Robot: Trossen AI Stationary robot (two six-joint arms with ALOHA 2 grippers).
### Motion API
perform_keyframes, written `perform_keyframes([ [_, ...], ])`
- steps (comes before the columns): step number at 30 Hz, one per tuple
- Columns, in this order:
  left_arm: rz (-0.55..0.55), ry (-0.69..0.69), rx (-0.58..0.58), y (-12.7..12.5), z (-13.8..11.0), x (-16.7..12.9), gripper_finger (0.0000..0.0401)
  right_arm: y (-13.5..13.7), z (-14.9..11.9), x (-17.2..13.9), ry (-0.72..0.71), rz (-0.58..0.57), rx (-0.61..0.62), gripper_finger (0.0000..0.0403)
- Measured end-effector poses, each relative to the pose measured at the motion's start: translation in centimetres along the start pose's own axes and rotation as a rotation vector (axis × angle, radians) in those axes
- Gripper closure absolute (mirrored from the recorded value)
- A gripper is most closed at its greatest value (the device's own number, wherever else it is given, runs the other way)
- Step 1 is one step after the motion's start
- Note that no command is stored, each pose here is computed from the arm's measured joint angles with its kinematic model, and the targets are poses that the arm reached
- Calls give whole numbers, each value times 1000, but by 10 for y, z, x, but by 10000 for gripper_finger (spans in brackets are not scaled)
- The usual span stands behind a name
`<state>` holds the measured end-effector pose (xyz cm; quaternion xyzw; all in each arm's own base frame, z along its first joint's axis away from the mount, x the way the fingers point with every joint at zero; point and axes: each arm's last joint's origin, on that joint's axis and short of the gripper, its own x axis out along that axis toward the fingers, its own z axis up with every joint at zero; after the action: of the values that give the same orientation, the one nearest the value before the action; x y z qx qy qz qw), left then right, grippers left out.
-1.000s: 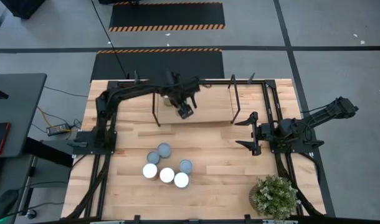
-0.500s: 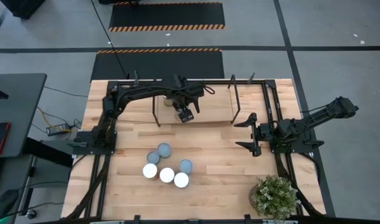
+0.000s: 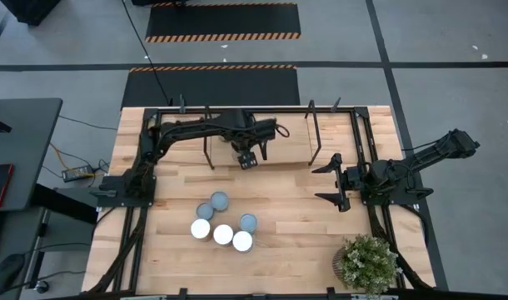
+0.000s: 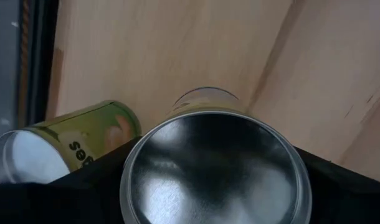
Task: Pick and place cans onto a shelf
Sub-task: Put the canned peaches on the shelf
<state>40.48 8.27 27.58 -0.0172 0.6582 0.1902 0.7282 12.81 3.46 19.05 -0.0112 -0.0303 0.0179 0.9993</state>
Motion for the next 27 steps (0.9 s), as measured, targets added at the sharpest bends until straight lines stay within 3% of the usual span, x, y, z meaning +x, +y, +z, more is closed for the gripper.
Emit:
perform_keyframes([
  [5,69,63,71,-19,-19,-20,83,0,-1,0,5,0,-2,39],
  [12,80,-129,13,-17,-23,-56,83,0,1,0,-7,3,25,39],
  [18,81,-173,51,-18,-20,-40,83,0,1,0,-6,4,25,39],
  [21,70,-155,71,-17,-31,-24,83,0,0,0,-3,4,24,39],
  [27,5,-192,-49,9,-60,-14,83,0,2,1,-29,1,23,39],
])
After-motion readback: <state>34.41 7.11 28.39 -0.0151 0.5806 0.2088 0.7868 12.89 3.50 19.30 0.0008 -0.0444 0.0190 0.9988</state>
